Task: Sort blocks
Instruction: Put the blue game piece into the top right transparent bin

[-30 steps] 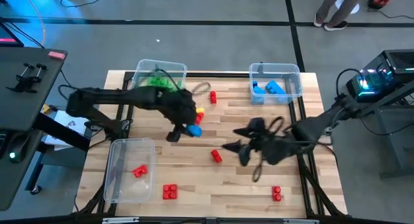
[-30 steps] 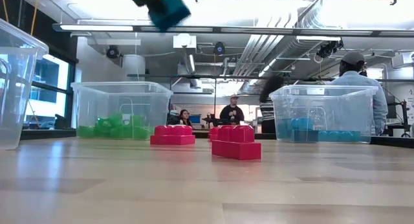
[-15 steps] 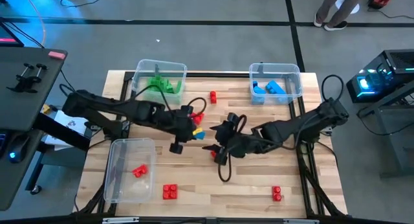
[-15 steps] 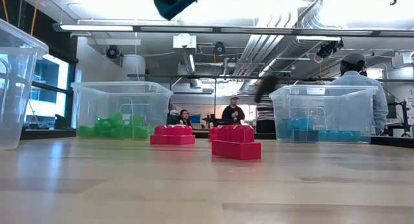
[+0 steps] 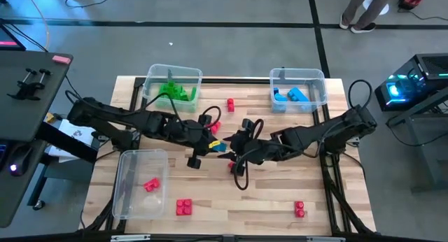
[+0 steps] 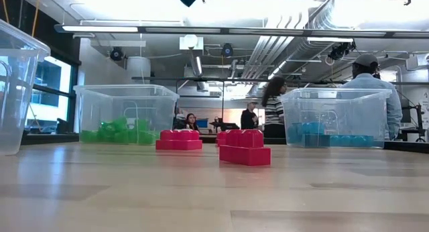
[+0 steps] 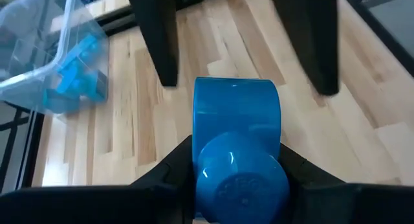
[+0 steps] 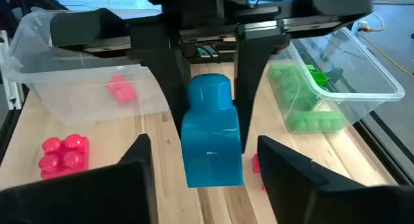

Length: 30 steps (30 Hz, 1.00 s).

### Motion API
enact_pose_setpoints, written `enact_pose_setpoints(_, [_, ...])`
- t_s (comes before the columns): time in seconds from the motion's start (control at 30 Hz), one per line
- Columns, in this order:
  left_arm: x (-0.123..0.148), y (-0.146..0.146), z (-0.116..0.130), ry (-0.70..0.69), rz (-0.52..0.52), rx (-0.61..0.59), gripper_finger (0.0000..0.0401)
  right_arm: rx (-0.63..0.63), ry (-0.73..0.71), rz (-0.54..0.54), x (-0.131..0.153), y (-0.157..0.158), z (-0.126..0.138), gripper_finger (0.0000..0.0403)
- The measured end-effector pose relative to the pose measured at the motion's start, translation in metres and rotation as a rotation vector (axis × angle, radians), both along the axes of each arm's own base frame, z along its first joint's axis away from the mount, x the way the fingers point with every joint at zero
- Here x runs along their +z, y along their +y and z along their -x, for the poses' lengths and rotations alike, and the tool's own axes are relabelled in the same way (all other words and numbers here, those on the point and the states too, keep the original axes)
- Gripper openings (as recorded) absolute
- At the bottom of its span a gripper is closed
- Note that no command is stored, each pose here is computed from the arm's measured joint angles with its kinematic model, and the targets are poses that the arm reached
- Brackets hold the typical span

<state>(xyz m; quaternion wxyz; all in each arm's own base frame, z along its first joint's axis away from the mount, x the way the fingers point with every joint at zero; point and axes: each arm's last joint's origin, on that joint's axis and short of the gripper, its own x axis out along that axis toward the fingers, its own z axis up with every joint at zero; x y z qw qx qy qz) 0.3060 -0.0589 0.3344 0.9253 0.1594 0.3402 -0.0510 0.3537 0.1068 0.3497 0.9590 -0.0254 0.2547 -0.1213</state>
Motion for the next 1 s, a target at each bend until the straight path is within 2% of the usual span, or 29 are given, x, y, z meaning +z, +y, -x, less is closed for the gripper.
enact_pose_setpoints(0.13, [0.003,-0.002,-0.002,-0.037,0.017,-0.037,0.0102,-0.007,-0.004,-0.005,0.0,-0.004,-0.002,0.0132])
enact_pose_setpoints(0.4, [0.004,-0.001,-0.004,-0.056,0.008,-0.038,0.0102,0.01,0.002,-0.018,0.0,-0.006,-0.003,0.0127])
enact_pose_setpoints(0.5, [0.004,-0.001,-0.004,-0.055,0.002,-0.042,0.0103,0.01,0.002,-0.018,0.0,-0.006,-0.003,0.0105])
enact_pose_setpoints(0.7, [0.01,-0.001,-0.004,-0.081,0.007,-0.043,0.0163,0.026,0.007,0.013,0.001,-0.007,-0.002,0.0011])
enact_pose_setpoints(0.83, [0.02,0.0,0.0,-0.048,-0.002,-0.046,0.0195,0.014,0.002,0.023,0.002,-0.007,-0.002,0.0018])
enact_pose_setpoints(1.0, [0.033,0.008,0.017,0.1,-0.039,-0.03,0.021,0.0,0.003,0.03,0.011,-0.014,0.007,0.0005])
